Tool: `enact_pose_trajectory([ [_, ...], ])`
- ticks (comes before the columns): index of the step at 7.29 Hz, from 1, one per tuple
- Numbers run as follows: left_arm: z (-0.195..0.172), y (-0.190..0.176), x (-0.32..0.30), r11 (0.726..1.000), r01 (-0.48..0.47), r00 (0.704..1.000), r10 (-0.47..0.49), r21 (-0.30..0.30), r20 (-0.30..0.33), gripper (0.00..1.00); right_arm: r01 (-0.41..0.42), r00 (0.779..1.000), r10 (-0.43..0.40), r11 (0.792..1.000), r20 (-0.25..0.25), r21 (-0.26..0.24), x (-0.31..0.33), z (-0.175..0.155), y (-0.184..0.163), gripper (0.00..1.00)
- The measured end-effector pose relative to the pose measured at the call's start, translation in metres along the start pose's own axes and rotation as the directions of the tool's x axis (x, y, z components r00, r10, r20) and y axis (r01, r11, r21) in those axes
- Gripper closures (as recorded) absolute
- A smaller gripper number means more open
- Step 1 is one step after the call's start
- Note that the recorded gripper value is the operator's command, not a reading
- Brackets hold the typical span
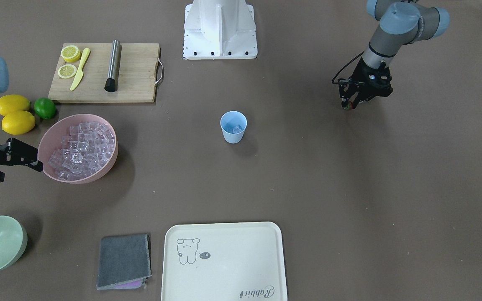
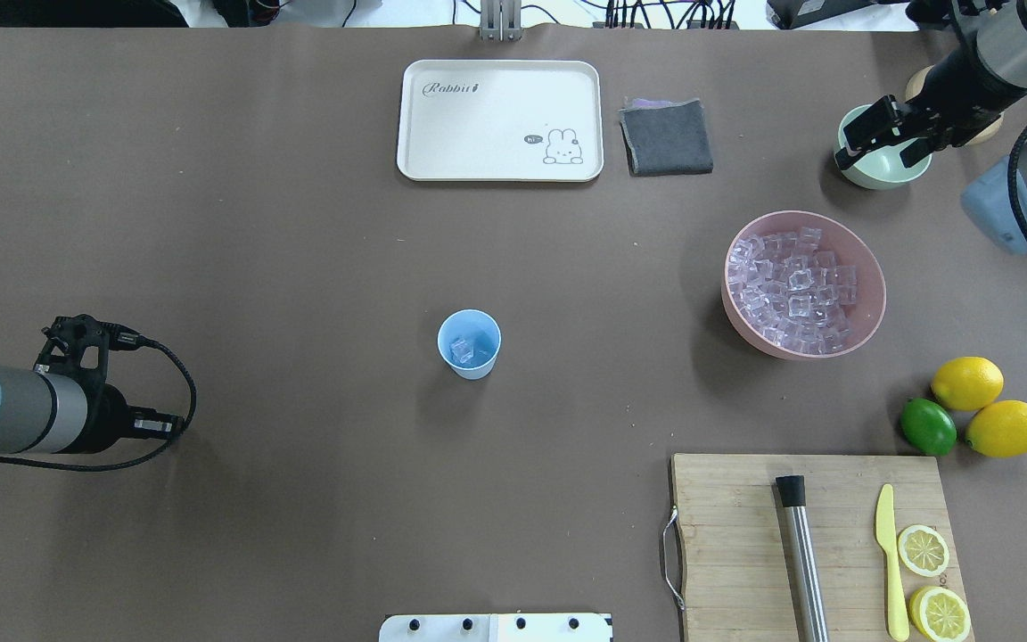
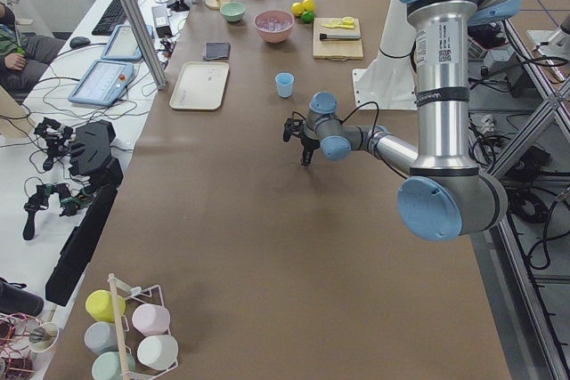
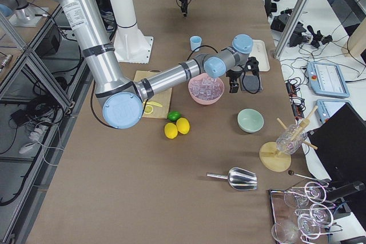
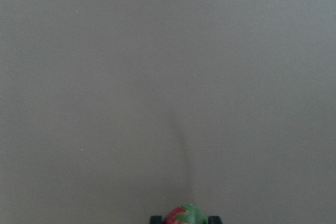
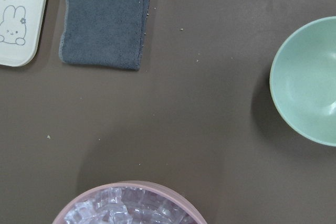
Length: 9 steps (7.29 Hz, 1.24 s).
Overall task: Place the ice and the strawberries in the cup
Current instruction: 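Carry the strawberry with the left gripper over the light-blue cup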
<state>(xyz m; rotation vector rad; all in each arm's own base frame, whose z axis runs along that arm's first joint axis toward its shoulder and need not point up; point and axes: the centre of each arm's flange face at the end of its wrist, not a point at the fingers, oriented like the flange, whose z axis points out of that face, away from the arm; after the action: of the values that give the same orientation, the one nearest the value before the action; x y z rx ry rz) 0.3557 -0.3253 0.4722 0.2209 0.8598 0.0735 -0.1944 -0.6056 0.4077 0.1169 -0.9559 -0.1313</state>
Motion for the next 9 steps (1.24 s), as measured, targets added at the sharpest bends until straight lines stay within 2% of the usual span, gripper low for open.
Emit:
enact_pose_trajectory([
  [2, -0.022, -0.008, 0.007, 1.000, 0.003, 0.999, -0.002, 0.020, -0.035, 1.00, -0.003, 1.000, 0.003, 1.000, 0.000, 0.001, 0.002, -0.001, 0.000, 0.01],
  [5, -0.066, -0.042, 0.033, 0.998, 0.016, 0.991, -0.007, 0.065, -0.131, 1.00, -0.010, 1.000, 0.010, 1.000, -0.001, 0.005, 0.007, -0.005, 0.001, 0.01],
  [7, -0.082, -0.079, 0.101, 0.996, 0.028, 0.986, -0.015, 0.080, -0.164, 1.00, -0.015, 1.000, 0.015, 1.000, -0.005, 0.010, 0.013, -0.007, 0.001, 0.01],
  [9, -0.099, -0.110, 0.195, 0.994, 0.092, 0.983, -0.083, 0.054, -0.165, 1.00, -0.020, 1.000, 0.020, 1.000, -0.011, 0.014, 0.017, -0.008, 0.001, 0.01],
])
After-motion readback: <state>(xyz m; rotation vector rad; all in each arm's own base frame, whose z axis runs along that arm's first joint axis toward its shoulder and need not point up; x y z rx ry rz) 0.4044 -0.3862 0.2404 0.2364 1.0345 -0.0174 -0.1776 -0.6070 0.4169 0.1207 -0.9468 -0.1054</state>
